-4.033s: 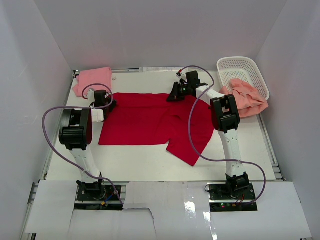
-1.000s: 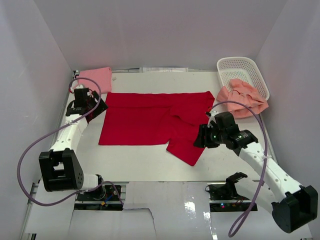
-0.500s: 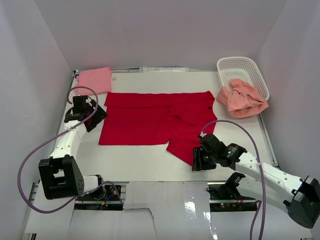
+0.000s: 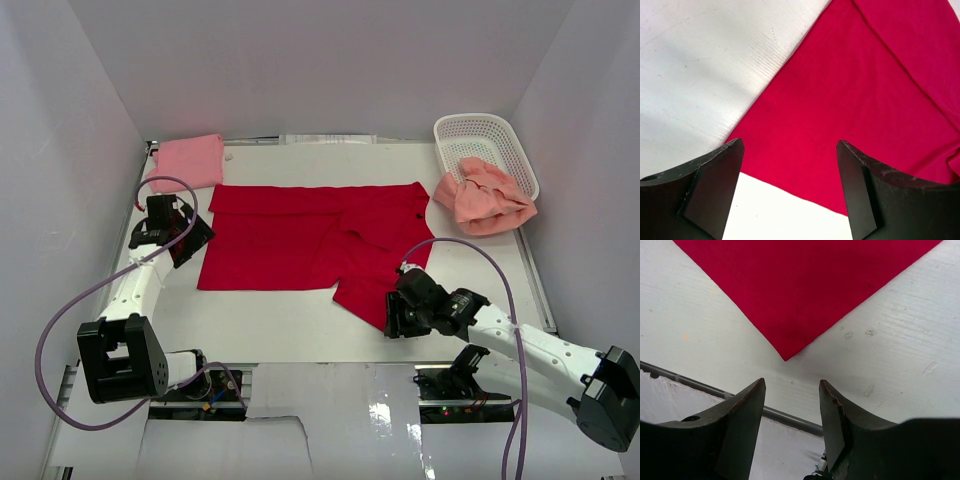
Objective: Fold and stack the t-shirts
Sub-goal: Grap the side of the flattened tshirt closest away from the robot with both arms
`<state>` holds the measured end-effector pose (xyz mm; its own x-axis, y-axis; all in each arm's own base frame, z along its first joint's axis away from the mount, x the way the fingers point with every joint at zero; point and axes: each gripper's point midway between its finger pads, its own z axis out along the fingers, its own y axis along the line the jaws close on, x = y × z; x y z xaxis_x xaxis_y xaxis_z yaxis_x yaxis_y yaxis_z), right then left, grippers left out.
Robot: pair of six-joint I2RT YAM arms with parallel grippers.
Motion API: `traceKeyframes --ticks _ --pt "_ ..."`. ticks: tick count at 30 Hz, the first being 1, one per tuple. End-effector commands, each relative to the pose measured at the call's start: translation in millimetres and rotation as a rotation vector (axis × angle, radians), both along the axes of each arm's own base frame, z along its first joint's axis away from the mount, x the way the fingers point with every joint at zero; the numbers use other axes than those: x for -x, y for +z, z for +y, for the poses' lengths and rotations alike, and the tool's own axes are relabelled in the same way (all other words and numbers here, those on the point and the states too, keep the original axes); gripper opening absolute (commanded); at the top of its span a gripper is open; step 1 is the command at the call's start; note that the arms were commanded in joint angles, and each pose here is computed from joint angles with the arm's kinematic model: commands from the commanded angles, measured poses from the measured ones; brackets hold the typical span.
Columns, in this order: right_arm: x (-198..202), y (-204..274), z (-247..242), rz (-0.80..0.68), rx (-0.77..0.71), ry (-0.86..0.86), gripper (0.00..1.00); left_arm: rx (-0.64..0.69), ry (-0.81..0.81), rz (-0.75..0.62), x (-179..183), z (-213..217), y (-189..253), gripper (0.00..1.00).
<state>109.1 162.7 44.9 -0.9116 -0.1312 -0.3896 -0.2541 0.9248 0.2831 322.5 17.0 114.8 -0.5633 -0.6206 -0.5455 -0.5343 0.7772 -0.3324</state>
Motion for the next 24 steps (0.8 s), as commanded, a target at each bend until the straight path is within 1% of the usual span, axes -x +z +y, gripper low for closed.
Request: traceKeyframes --ticks 1,6,11,14,24 --pt "-4.9 -5.2 -0.6 -0.022 0.010 -0.021 0.54 -0.028 0.014 -0.034 2.4 6.3 10.7 0.85" --pt "-5.3 -13.1 -1.7 -0.008 0.036 -0.023 0.54 -0.017 0.012 -0.035 -1.0 5.1 10.6 0.85" --pt "-6.1 -15.4 5.0 0.001 0.018 -0.012 0.54 -0.001 0.001 -0.031 -1.2 1.8 8.2 0.85" --pt "-10.8 -17.8 1.6 -0.015 0.049 -0.017 0.53 0.007 0.000 -0.027 0.4 0.4 4.5 0.85" --pt "-19.4 -19.9 16.2 -0.008 0.041 0.003 0.50 0.015 -0.010 -0.039 1.4 -2.1 6.1 0.85"
